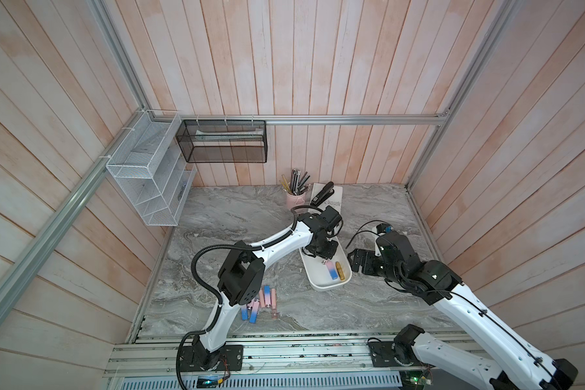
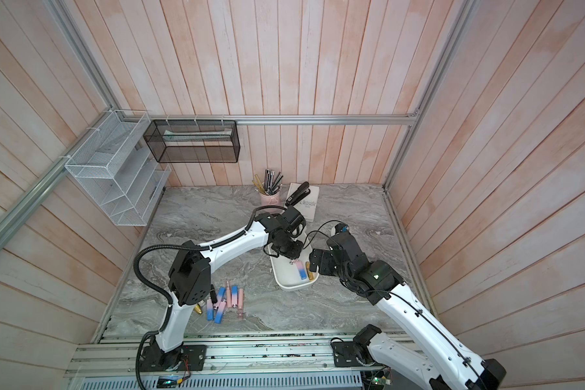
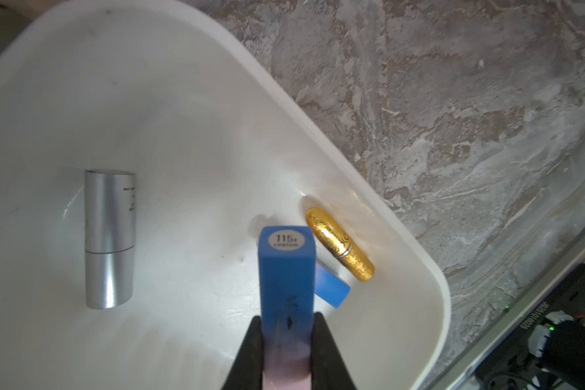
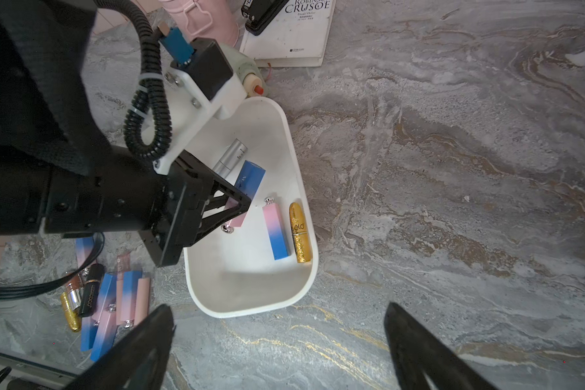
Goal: Put the lipstick into the storage box
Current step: Place the lipstick in the storage box, then pick up the lipstick at the center of the board, then place the lipstick in the storage box, then pick up the lipstick at the center of the board.
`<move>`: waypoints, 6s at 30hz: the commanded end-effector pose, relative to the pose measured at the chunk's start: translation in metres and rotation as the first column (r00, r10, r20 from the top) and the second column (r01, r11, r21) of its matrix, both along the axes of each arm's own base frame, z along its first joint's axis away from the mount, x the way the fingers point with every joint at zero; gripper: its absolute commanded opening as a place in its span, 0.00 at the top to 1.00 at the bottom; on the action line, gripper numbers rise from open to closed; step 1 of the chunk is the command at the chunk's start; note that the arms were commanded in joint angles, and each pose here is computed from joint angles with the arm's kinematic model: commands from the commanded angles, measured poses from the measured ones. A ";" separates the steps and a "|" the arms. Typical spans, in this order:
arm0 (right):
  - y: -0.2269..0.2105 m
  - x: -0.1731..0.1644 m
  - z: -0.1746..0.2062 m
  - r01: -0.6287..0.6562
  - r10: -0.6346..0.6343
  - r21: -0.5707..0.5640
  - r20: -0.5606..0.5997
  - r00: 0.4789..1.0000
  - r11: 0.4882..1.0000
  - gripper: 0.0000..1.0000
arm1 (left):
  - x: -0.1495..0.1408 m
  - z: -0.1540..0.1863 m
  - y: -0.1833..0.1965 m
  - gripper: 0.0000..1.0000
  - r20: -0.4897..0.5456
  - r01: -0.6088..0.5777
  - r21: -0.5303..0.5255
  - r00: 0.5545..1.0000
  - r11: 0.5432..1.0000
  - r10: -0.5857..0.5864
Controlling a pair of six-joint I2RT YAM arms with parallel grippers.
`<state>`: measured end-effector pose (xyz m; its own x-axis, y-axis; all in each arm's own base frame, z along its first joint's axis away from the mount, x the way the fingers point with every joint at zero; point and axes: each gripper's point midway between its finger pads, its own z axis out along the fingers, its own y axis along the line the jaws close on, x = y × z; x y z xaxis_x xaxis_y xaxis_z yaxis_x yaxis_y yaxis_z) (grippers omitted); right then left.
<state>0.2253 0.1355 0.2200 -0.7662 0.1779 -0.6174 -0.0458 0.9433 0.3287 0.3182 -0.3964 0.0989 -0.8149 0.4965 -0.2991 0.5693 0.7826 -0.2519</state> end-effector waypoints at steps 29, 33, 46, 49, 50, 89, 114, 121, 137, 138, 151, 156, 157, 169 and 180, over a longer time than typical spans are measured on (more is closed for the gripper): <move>0.138 -0.016 -0.044 -0.322 0.319 -0.008 -0.113 0.941 0.947 0.24 | 0.038 0.159 0.299 0.14 0.241 -0.640 -0.308 0.663 0.704 0.709; 0.180 -0.029 -0.067 -0.410 0.398 -0.040 -0.166 0.902 0.911 0.31 | 0.018 0.156 0.319 0.11 0.243 -0.682 -0.318 0.613 0.659 0.752; 0.254 -0.069 -0.132 -0.568 0.522 -0.048 -0.337 0.783 0.821 0.42 | -0.017 0.153 0.344 0.08 0.262 -0.731 -0.328 0.538 0.598 0.801; 0.262 -0.075 -0.142 -0.585 0.537 -0.034 -0.355 0.765 0.810 0.45 | -0.020 0.154 0.347 0.08 0.264 -0.736 -0.332 0.528 0.590 0.807; 0.264 -0.077 -0.145 -0.589 0.541 -0.030 -0.358 0.761 0.808 0.46 | -0.021 0.153 0.347 0.08 0.264 -0.736 -0.332 0.528 0.590 0.807; 0.257 -0.081 -0.212 -0.598 0.462 -0.160 -0.492 0.738 0.785 0.73 | -0.030 0.152 0.355 0.07 0.276 -0.753 -0.309 0.513 0.581 0.813; 0.218 -0.006 -0.080 -0.476 0.402 -0.319 -0.273 0.874 0.819 0.79 | -0.007 0.165 0.356 0.07 0.315 -0.744 -0.343 0.484 0.573 0.817; 0.161 0.032 -0.050 -0.350 0.297 -0.336 -0.201 0.934 0.874 0.77 | 0.001 0.160 0.348 0.07 0.284 -0.732 -0.374 0.494 0.570 0.821; 0.084 0.067 -0.122 -0.273 0.166 -0.386 -0.290 0.943 0.881 0.75 | 0.000 0.120 0.331 0.07 0.174 -0.733 -0.359 0.555 0.577 0.813; 0.083 0.068 -0.121 -0.272 0.166 -0.389 -0.284 0.944 0.880 0.75 | 0.000 0.122 0.331 0.07 0.178 -0.730 -0.362 0.556 0.580 0.812; 0.177 0.038 -0.055 -0.450 0.409 -0.268 -0.196 0.891 0.852 0.02 | 0.004 0.154 0.342 0.06 0.278 -0.711 -0.362 0.534 0.602 0.798; 0.227 0.014 -0.070 -0.529 0.481 -0.249 -0.231 0.846 0.811 0.36 | -0.001 0.153 0.346 0.05 0.281 -0.711 -0.346 0.544 0.612 0.791; 0.235 0.010 -0.075 -0.538 0.488 -0.240 -0.239 0.839 0.808 0.39 | -0.004 0.150 0.347 0.05 0.277 -0.715 -0.339 0.546 0.612 0.791; 0.295 -0.029 -0.148 -0.649 0.576 -0.116 -0.362 0.733 0.752 0.53 | -0.038 0.157 0.388 0.05 0.263 -0.783 -0.363 0.435 0.506 0.861; 0.316 -0.051 -0.172 -0.691 0.610 -0.085 -0.401 0.683 0.718 0.55 | -0.051 0.149 0.379 0.05 0.198 -0.780 -0.403 0.436 0.478 0.878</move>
<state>0.1767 0.4400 0.0491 -0.7863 -0.5554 -0.2705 -0.6112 0.7632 0.2097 0.2732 -0.0140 0.2516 -0.5981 -0.4730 -0.6469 -0.2521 0.8773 -0.4083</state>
